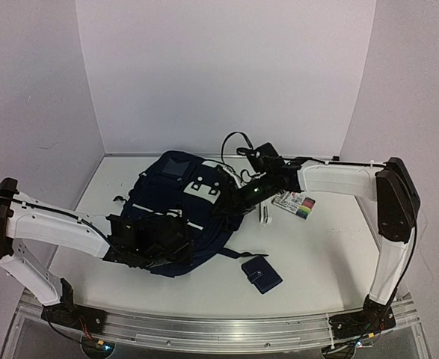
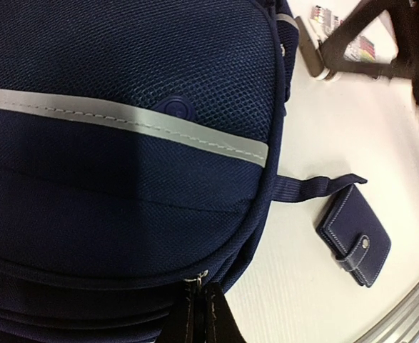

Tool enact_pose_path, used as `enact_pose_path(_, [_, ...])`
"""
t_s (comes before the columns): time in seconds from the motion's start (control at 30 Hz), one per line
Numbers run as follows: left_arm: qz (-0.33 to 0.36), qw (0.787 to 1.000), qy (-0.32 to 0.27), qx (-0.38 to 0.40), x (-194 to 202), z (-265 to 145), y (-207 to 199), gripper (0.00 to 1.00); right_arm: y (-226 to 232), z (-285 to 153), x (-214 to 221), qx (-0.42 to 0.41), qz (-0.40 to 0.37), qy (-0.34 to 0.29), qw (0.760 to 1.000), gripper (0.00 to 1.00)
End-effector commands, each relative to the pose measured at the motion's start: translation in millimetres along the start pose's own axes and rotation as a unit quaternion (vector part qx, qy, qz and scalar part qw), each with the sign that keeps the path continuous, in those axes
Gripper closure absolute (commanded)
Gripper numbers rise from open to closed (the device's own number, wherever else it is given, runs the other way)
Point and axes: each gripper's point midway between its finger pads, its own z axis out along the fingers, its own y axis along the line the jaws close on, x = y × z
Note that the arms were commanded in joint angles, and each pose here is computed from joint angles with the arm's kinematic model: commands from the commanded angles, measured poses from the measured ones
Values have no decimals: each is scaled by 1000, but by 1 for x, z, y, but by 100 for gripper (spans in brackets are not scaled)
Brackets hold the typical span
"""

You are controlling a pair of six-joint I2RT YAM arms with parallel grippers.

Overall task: Pack the student bag
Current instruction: Unzip the student bag at the center of the board.

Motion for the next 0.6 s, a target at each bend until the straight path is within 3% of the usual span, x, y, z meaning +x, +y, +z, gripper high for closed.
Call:
enact_pose_path(0.0, [-10,996,-32,78,-31,-12,-44,100,14,21,26,-40,36,40,998,31])
enact_pose_path(0.4, [2,995,-31,95,-32,-9,-54,100,2,48,20,-29,66,43,996,37])
enact_pose_path(0.5, [3,995,-30,92,-32,-9,-53,100,-3,49,19,-22,69,41,997,53])
enact_pose_path(0.57, [3,996,-28,85,-31,-10,-49,100,-7,46,14,-13,67,33,997,70])
